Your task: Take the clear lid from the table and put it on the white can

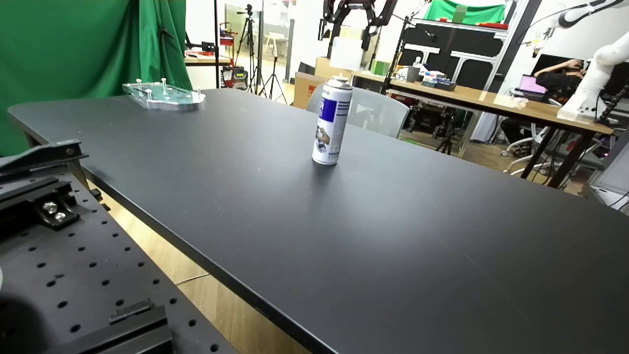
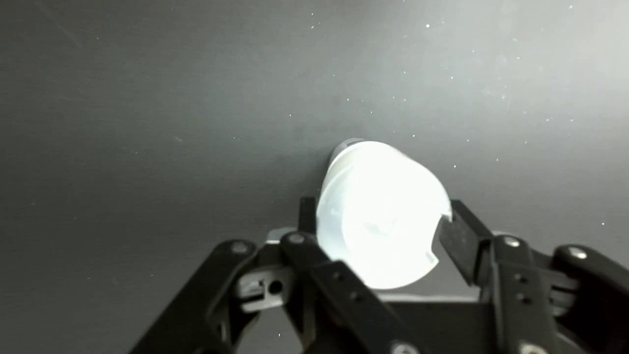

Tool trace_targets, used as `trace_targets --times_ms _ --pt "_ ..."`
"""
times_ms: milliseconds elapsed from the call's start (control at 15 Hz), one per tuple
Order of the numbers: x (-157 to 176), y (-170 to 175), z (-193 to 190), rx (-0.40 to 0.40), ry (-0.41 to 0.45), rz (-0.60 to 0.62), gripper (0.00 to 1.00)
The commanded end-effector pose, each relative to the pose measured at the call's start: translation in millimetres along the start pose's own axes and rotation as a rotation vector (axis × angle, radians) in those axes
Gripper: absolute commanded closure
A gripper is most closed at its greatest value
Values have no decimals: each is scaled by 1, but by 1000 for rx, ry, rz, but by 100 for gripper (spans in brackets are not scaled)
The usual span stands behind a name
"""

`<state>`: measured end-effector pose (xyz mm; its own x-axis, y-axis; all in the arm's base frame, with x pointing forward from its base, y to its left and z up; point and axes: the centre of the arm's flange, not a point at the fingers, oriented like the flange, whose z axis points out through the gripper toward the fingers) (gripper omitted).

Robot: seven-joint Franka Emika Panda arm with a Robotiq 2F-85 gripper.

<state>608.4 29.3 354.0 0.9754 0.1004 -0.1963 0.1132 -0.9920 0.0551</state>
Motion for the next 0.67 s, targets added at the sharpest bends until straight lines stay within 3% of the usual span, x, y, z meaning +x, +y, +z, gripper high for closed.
trace_targets --times_ms 0,600 --pt "-9 -2 3 17 -7 -11 60" --pt "-8 5 18 32 -25 8 60"
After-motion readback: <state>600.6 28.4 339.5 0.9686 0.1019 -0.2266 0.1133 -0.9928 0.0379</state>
